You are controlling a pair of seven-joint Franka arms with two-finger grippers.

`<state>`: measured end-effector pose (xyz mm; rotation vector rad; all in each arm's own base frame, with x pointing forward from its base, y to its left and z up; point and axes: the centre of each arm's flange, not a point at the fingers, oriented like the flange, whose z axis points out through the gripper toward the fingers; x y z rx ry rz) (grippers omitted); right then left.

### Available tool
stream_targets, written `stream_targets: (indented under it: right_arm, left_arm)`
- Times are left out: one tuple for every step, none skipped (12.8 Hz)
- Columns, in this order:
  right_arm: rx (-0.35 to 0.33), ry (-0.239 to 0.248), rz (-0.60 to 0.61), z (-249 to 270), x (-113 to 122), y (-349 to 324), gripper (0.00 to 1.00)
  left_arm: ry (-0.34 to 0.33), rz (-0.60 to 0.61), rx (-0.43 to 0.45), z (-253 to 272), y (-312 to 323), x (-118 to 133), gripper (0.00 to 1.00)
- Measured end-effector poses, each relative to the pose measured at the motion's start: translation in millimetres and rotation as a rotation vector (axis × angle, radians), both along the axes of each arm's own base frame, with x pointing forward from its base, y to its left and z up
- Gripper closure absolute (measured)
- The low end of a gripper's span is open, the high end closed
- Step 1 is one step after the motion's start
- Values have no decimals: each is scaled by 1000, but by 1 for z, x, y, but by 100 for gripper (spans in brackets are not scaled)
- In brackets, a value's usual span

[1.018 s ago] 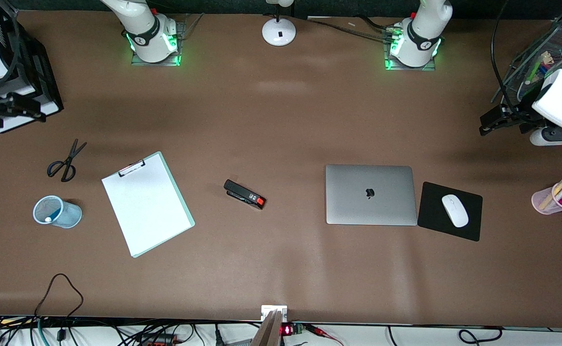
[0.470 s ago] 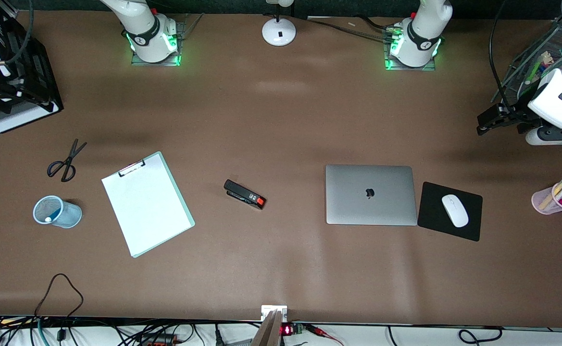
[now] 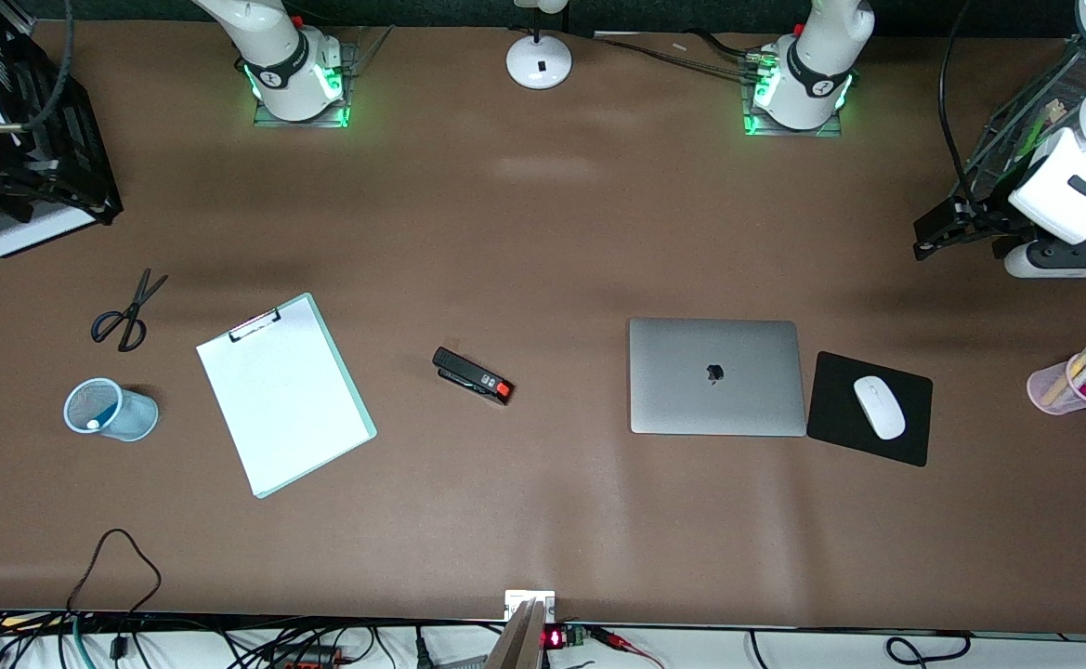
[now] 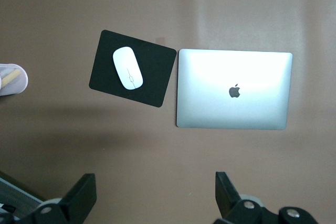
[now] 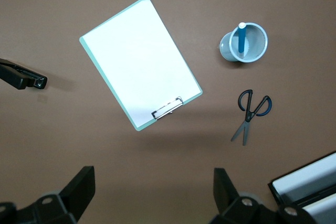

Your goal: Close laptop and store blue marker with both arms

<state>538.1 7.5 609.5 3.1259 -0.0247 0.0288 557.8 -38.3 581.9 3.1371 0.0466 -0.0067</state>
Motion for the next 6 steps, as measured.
stream_targets:
  right_arm:
    - [0, 0, 2, 0, 0, 2, 0]
    - [0, 1, 4, -1, 0, 2, 0]
    - [0, 4, 9, -2, 1, 2, 0]
    - [-1, 9, 16, -4, 1, 3, 0]
    - [-1, 12, 26, -5, 0, 4, 0]
    - [-1, 13, 43, -6, 0, 4, 0]
  left_arm:
    - [-1, -3, 0, 1, -2, 0, 0]
    - [-2, -5, 0, 1, -3, 0, 0]
    - [-2, -6, 0, 1, -3, 0, 0]
    - [-2, -6, 0, 1, -3, 0, 0]
    - [-2, -6, 0, 1, -3, 0, 0]
    - [-2, -6, 0, 1, -3, 0, 0]
